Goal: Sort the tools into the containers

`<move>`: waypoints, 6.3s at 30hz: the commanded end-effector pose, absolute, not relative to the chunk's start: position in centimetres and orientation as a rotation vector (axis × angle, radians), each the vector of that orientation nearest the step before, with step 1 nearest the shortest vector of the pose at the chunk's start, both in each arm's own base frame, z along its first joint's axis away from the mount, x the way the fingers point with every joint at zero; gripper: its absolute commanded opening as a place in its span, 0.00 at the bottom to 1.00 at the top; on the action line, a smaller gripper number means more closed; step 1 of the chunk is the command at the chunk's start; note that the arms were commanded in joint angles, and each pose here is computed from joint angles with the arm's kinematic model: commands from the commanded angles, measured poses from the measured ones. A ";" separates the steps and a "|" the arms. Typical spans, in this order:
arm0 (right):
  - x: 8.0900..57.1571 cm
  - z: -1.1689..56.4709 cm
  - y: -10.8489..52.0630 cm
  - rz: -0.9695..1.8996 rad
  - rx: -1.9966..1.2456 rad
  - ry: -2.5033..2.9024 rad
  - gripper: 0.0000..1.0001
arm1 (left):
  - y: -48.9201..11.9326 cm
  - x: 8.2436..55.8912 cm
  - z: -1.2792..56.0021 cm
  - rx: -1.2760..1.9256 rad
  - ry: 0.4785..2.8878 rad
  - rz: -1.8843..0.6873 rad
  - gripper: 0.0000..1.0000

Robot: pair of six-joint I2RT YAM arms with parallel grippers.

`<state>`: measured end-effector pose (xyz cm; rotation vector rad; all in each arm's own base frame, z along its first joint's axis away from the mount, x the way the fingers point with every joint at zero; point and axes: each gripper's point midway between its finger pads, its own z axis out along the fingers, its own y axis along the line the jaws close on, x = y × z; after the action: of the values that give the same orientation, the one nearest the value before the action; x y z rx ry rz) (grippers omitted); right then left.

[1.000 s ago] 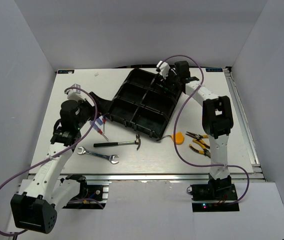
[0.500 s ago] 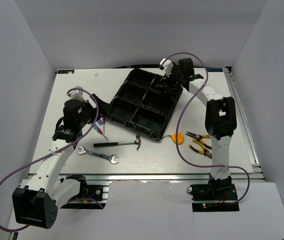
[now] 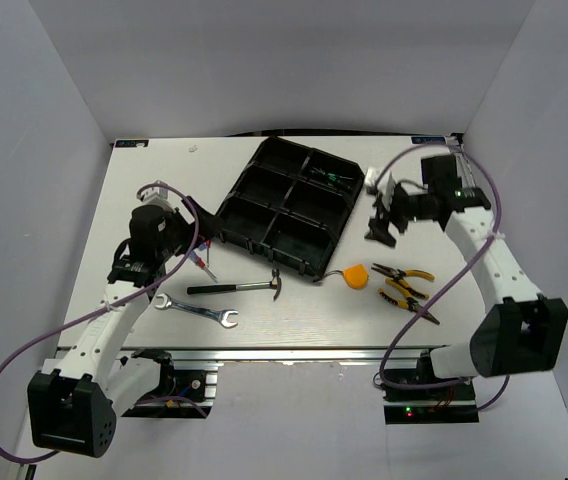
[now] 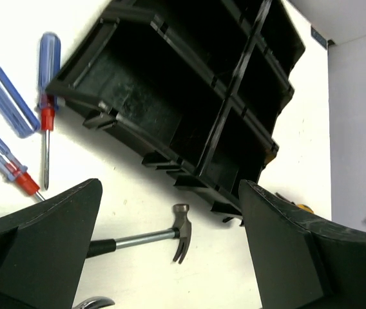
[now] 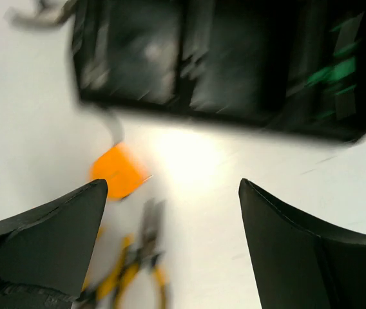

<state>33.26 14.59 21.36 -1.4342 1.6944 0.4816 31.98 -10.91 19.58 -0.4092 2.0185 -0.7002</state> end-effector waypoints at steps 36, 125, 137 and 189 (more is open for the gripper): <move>30.5 1.8 -0.8 0.395 -1.698 2.132 0.60 | -10.9 28.8 19.3 -0.409 2.006 -0.751 0.98; 23.4 11.0 12.1 0.599 -1.571 2.121 0.53 | -10.0 28.3 20.7 -0.412 1.962 -0.712 0.98; 24.1 6.0 6.3 0.445 -1.190 2.411 0.60 | -10.7 27.7 19.7 -0.394 1.981 -0.760 0.98; 48.1 27.3 28.6 0.553 -0.993 1.558 0.00 | -10.1 26.8 20.4 -0.457 1.973 -0.745 0.98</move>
<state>44.40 27.60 21.68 -1.1201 1.7223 0.6121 26.75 -10.44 19.02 -0.4459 2.0154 -0.7491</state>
